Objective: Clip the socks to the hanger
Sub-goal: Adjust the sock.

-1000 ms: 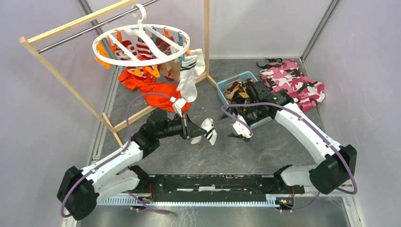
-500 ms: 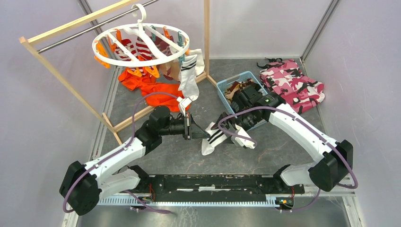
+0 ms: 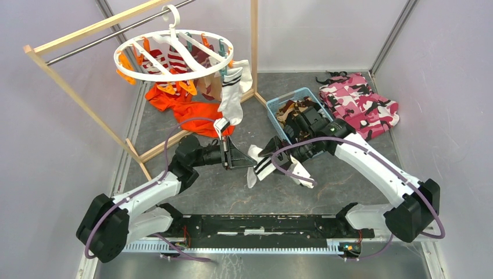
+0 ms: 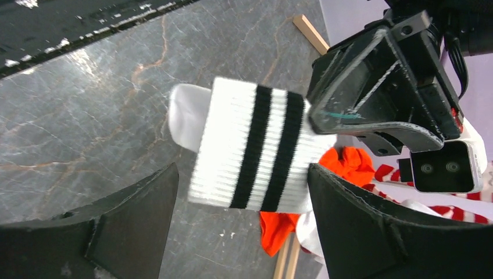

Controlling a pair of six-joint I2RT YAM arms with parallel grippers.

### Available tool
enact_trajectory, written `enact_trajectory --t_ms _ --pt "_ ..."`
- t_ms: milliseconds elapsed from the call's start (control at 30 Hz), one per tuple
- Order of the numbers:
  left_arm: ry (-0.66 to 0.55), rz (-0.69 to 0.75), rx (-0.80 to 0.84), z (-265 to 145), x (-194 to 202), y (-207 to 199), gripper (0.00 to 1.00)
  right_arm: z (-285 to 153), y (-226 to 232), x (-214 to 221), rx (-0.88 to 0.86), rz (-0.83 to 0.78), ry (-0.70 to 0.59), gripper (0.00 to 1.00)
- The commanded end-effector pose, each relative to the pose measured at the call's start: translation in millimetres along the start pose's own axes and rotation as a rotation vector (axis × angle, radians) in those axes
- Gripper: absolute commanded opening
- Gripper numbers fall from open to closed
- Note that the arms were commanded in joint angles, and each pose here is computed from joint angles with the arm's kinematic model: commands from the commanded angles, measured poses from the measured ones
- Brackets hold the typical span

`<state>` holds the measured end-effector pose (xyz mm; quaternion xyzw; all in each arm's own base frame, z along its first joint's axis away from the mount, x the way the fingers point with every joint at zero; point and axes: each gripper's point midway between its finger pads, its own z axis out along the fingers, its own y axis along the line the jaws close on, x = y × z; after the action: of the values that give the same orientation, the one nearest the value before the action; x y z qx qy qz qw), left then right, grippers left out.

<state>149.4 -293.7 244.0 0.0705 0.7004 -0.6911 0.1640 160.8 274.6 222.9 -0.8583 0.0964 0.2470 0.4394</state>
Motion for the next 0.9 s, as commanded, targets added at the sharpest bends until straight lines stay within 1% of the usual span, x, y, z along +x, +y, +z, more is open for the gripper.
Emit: enact_trajectory --t_ms 0,100,167,233,333,500,700,800,867 --pt "-0.019 -0.012 0.187 -5.1 -5.6 -44.7 0.02 -0.7 -20.5 6.6 0.075 -0.112 0.064 0.86" --pt "-0.026 -0.029 0.225 -6.0 -7.4 -51.3 0.02 -2.3 -39.3 11.3 0.154 -0.125 0.111 0.82" --pt "-0.031 -0.033 0.238 -6.1 -8.7 -54.0 0.02 -4.1 -51.0 12.3 0.206 -0.120 0.131 0.77" --pt "-0.030 -0.036 0.240 -5.8 -9.1 -54.0 0.02 -8.6 -61.8 9.7 0.249 -0.101 0.133 0.71" --pt "-0.037 -0.046 0.228 -5.2 -9.7 -49.4 0.02 -13.3 -68.9 2.8 0.264 -0.087 0.123 0.59" --pt "-0.070 -0.062 0.190 -6.4 -14.5 -34.9 0.02 -15.0 -65.9 -9.9 0.246 -0.056 0.088 0.35" --pt "-0.116 -0.083 0.139 -10.8 -22.7 -19.2 0.02 -13.2 -58.3 -27.7 0.206 -0.014 0.011 0.21" --pt "-0.132 -0.070 0.107 -11.1 -26.4 -12.7 0.03 -11.1 -55.5 -35.7 0.196 0.041 -0.038 0.07" --pt "-0.134 -0.052 0.092 -10.5 -27.4 -11.1 0.04 -8.1 -52.0 -42.1 0.189 0.088 -0.080 0.00"
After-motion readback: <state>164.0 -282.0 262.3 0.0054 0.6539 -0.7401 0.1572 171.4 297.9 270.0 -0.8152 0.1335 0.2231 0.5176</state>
